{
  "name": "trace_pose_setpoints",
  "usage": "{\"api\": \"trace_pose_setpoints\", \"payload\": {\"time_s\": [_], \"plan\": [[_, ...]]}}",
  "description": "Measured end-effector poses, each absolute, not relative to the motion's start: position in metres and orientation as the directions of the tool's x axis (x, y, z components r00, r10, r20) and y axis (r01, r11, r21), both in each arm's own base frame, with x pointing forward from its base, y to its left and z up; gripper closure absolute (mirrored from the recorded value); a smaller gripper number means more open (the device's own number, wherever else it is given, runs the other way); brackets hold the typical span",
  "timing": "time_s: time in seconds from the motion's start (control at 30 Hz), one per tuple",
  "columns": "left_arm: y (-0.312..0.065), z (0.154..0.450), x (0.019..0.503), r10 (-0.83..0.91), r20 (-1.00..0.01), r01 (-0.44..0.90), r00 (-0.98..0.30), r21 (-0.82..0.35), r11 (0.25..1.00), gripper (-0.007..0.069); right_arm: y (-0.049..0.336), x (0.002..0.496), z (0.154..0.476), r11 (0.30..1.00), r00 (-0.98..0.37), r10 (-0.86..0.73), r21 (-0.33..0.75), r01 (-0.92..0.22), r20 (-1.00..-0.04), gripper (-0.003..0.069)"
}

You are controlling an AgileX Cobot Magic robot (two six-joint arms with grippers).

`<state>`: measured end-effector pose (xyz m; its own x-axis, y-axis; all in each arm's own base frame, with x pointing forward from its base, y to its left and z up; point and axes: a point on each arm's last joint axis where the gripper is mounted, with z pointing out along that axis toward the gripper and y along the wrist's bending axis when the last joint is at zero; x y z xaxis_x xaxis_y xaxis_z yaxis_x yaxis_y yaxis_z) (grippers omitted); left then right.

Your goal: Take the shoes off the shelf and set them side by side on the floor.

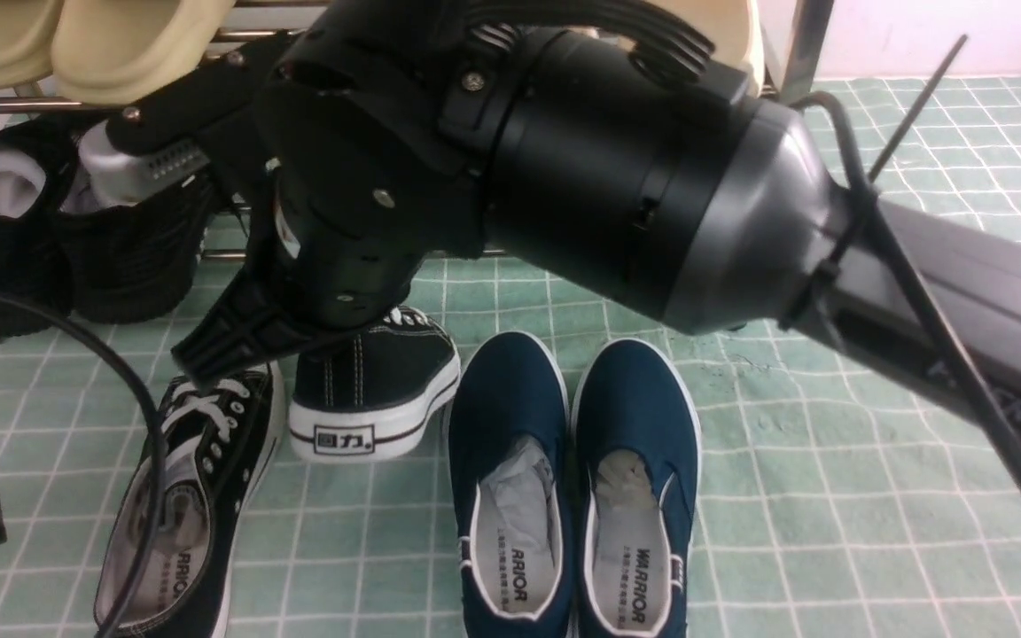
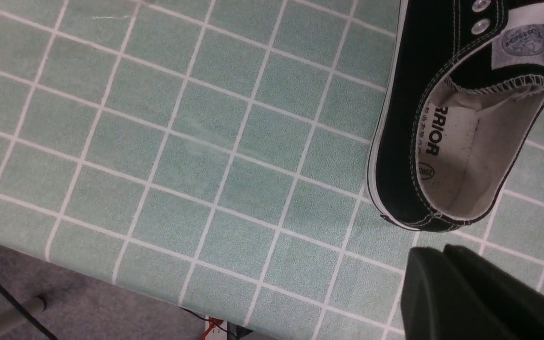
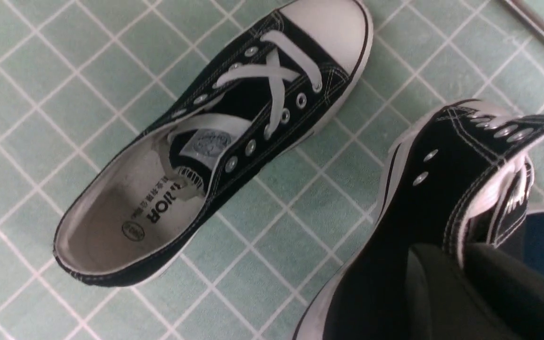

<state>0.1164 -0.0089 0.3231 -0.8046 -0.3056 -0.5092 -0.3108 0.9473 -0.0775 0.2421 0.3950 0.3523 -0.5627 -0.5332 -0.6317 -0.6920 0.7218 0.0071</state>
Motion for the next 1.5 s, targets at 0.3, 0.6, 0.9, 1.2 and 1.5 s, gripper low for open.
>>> {"api": "trace_pose_setpoints", "payload": {"time_s": [0.3,0.6,0.9,1.2,1.5], "plan": [[-0.004,0.325,0.117,-0.306,-0.539,-0.338,-0.785,-0.042,0.940,0.0585,0.401,0.245,0.358,0.723,-0.535,-0.472,0.040,-0.690,-0.701,0.0569],[-0.001,0.325,0.117,-0.326,-0.551,-0.371,-0.768,-0.032,0.928,0.0580,0.422,0.250,0.301,0.735,-0.617,-0.532,0.045,-0.676,-0.580,0.0569],[0.000,0.326,0.115,-0.324,-0.553,-0.376,-0.767,-0.021,0.926,0.0573,0.429,0.238,0.267,0.769,-0.753,-0.532,0.152,-0.621,-0.387,0.0571],[0.001,0.326,0.114,-0.325,-0.550,-0.378,-0.770,-0.018,0.926,0.0571,0.428,0.229,0.268,0.805,-0.844,-0.470,0.268,-0.530,-0.259,0.0393],[0.001,0.326,0.114,-0.326,-0.545,-0.381,-0.773,-0.012,0.925,0.0561,0.436,0.209,0.334,0.597,-0.778,-0.523,0.502,-0.626,-0.348,0.0190]]}}
